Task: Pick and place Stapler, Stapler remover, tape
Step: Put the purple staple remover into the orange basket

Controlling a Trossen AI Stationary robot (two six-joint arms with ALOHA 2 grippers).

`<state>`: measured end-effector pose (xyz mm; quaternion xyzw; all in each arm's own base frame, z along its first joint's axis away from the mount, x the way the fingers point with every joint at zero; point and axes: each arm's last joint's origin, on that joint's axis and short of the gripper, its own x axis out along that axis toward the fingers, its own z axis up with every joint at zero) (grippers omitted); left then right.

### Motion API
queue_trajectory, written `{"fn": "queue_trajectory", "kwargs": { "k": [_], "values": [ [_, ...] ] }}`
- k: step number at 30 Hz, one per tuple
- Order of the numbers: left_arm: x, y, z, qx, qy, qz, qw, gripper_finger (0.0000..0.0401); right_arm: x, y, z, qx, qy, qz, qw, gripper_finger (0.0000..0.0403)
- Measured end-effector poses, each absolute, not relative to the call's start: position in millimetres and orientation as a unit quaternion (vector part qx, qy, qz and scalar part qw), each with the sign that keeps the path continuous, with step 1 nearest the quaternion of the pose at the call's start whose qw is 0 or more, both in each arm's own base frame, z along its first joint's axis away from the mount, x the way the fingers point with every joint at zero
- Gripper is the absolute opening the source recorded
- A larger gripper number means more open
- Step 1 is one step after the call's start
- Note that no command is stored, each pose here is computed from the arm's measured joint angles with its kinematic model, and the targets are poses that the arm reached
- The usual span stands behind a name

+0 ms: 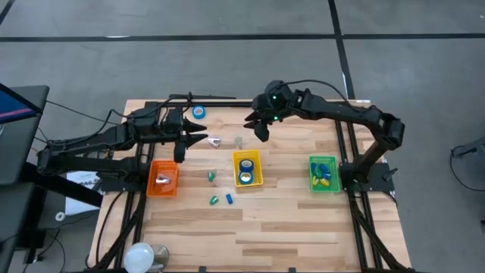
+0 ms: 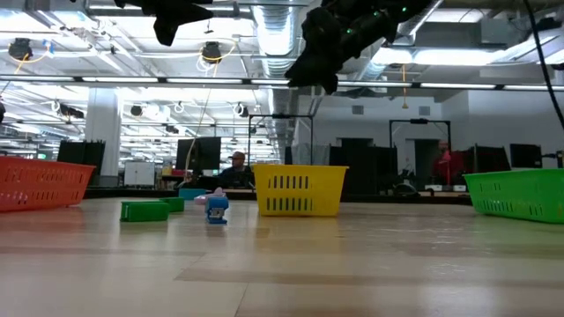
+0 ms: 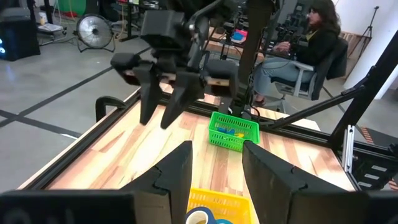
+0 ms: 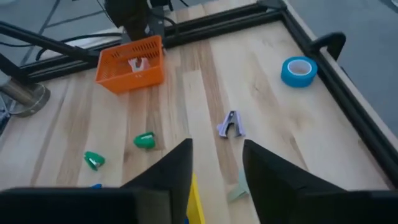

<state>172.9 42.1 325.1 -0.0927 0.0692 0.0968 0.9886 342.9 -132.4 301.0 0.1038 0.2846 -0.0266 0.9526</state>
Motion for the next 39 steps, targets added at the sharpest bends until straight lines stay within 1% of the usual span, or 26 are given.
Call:
{"fn": "queue_trajectory", "kwargs": {
  "k": [6,12,18,25,34,36,39],
  "values": [
    [172.9,42.2,325.5,-0.092,0.067,0.097,0.989,0.0132,333.6,-125.4,319.3,0.072,0.262,-0.017,0.962,0.0085],
    [172.9,42.2,325.6,-0.092,0.066,0.097,0.989,0.0132,324.9,-121.5,332.5,0.062,0.246,-0.015,0.967,0.0057],
    [173.1,42.2,326.5,-0.092,0.062,0.096,0.989,0.0132,317.8,-114.3,345.0,0.027,0.229,-0.003,0.973,0.0038],
    [173.1,42.5,327.2,-0.091,0.058,0.102,0.989,0.0132,308.5,-108.3,355.5,0.017,0.221,0.002,0.975,0.0014],
    [175.9,44.7,325.7,-0.089,0.060,0.128,0.986,0.0132,285.2,-99.8,380.4,0.004,0.189,-0.002,0.982,0.0001],
    [180.0,45.8,322.2,-0.091,0.072,0.129,0.985,0.0137,281.7,-99.1,383.0,0.004,0.188,-0.003,0.982,0.0001],
    [188.2,47.9,315.6,-0.093,0.090,0.130,0.983,0.0158,279.5,-99.7,382.9,0.007,0.193,-0.005,0.981,0.0001]
  ]
}}
